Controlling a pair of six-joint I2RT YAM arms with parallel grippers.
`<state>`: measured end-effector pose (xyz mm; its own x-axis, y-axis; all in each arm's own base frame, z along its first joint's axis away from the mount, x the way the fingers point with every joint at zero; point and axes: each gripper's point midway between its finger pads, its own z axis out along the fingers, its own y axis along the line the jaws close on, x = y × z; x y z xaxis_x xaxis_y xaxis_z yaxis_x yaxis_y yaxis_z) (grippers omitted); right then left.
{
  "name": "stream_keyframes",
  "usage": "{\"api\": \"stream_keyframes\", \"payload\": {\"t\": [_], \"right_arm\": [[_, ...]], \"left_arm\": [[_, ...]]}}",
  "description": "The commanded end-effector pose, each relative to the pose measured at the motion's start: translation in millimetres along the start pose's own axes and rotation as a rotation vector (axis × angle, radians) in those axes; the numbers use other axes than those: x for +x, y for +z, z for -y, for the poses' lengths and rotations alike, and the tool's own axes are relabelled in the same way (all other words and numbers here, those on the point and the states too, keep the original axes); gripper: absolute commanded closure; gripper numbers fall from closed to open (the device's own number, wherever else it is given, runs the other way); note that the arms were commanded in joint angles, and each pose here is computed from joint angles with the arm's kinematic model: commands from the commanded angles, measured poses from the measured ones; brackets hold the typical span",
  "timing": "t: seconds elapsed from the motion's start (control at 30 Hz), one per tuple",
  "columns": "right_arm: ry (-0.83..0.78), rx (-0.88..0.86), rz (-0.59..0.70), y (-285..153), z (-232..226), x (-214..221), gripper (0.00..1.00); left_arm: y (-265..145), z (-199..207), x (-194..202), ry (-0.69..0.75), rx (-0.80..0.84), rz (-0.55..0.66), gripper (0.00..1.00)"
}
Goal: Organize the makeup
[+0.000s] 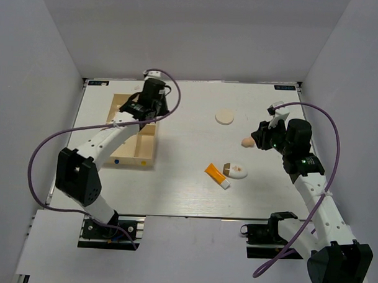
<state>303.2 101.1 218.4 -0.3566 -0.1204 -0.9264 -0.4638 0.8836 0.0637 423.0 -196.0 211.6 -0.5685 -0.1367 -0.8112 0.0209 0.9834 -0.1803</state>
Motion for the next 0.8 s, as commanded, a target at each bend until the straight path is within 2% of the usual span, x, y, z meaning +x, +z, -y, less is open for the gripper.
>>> {"api": "stream_keyframes", "payload": {"t": [0.0, 0.03, 0.13, 0.57, 0.6, 0.77], "right_arm": [[-0.013, -0.013, 0.065, -7.2, -4.0, -21.1, 0.65], [-0.012, -0.013, 0.065, -7.3, -3.8, -21.1, 0.65], [-0.013, -0.017, 0.071, -9.3, -5.5, -22.5, 0.65], [-0.013, -0.029, 0.07, -10.0, -7.7, -21.8, 0.64], [-0.012, -0.031, 0.07, -10.3, -8.4, -21.8, 0.64], [-0.014, -0.035, 0.072, -10.1, -9.0, -22.6, 0.64]], "left_arm": [[-5.5, -77.9, 8.0, 0.025, -0.235, -0.024, 0.64], [-5.9, -102.0, 5.4, 0.001, -0.286, -0.023, 0.64], [-12.7, -138.1, -2.4, -0.043, -0.341, -0.001, 0.64], [-13.1, -200.5, 51.2, -0.12, -0.475, -0.119, 0.64], [-13.3, -201.3, 52.9, -0.119, -0.476, -0.118, 0.63], [-14.4, -209.3, 68.0, -0.137, -0.505, -0.142, 0.47]]}}
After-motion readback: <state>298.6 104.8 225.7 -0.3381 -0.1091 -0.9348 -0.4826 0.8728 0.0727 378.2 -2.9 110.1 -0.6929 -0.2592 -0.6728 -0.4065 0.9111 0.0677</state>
